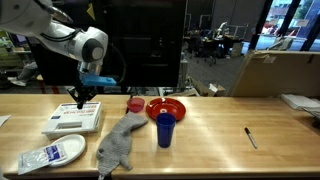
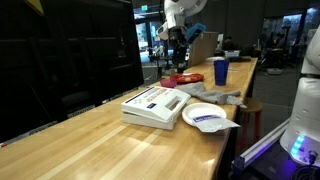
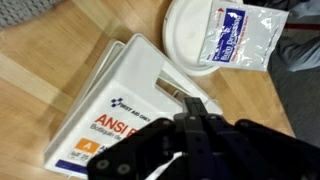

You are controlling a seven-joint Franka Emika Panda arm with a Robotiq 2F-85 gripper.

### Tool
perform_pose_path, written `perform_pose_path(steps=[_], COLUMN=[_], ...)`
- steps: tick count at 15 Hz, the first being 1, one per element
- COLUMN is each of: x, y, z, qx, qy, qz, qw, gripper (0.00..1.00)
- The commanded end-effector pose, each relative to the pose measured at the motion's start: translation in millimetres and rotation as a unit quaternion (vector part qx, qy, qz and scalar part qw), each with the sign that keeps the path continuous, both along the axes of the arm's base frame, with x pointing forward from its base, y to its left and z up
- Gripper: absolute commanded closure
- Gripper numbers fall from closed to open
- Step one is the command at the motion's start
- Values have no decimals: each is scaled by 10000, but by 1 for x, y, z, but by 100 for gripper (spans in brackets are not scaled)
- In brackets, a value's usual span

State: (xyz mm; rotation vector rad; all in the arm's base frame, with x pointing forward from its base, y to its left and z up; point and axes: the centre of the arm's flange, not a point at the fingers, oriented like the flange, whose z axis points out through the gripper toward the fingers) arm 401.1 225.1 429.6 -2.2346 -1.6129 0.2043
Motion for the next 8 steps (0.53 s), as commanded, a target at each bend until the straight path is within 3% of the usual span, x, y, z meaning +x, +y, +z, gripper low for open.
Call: perform_pose_path(steps=[1, 2, 5, 6, 8], x=[-33, -15, -24, -24, -24], y=[-8, 0, -1, -1, -7], z=[-8, -6, -14, -14, -15], qx=[57, 54, 87, 94, 210], qy=[207, 164, 277, 278, 280], qz=[1005, 538, 858, 879, 978], qw=[9947, 9984, 9959, 9957, 9946], gripper=[73, 95, 76, 48, 46])
